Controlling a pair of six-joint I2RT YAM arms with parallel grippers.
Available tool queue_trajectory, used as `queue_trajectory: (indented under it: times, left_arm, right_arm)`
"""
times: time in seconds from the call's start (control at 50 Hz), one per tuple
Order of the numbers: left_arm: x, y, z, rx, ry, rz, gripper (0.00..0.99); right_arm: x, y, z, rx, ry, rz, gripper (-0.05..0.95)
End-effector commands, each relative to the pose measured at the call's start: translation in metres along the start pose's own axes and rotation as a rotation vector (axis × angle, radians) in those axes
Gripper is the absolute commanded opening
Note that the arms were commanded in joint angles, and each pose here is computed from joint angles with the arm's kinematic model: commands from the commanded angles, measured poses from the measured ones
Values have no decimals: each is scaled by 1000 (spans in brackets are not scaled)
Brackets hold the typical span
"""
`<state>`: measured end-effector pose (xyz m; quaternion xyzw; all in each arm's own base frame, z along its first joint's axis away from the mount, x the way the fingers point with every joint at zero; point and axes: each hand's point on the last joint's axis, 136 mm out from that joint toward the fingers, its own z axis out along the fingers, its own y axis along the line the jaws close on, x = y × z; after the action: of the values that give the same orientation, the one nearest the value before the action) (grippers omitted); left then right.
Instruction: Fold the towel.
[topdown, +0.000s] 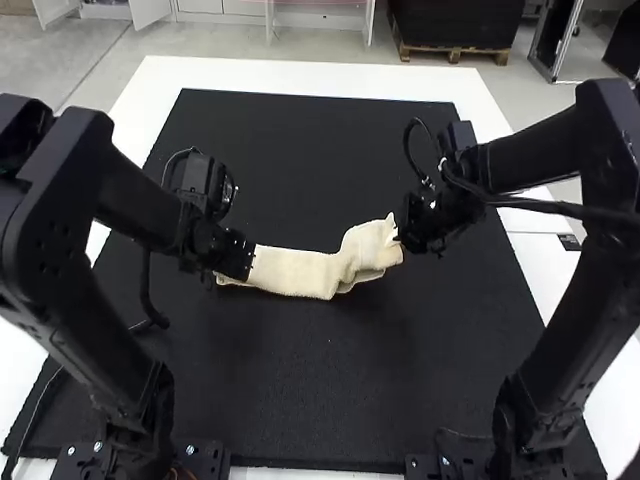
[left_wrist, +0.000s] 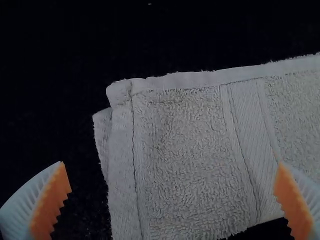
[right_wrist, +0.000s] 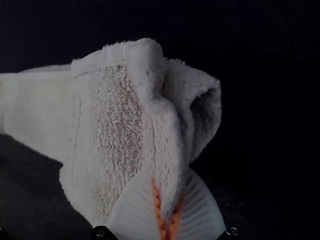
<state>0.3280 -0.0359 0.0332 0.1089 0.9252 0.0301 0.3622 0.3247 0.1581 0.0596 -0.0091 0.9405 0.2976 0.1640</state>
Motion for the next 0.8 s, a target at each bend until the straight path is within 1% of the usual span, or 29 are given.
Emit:
queue_trajectory:
  times: [0.0,0.06,0.22,0.38,0.44,0.48,0.54,0.68,0.78]
  left_arm:
    - [0,-4,3,13,-1,6,952]
    - [1,-3,4,11,6,0,952]
    - [3,-3,6,12,12,-2,952]
    - [2,-3,5,13,17,-2,952]
    - [3,-2,6,12,21,-4,952]
    - [2,-2,6,14,20,-5,952]
    - [3,-2,5,12,21,-4,952]
    - [3,-1,5,10,25,-7,952]
    - [3,2,5,1,22,-15,952]
  right_arm:
    - [-17,25,-13,-80,-44,-19,-23]
    - [-19,33,-14,-117,-43,-23,-23]
    - [-32,59,-17,-182,-74,-72,-23]
    - [-49,79,-24,-254,-129,-63,-23]
    - [-55,92,-26,-288,-158,-59,-23]
    - [-59,102,-26,-317,-178,-72,-23]
    - [-58,116,-24,-343,-187,-107,-23]
    - [-50,150,-17,-411,-182,-144,-23]
    - [-45,163,-14,-430,-175,-157,-23]
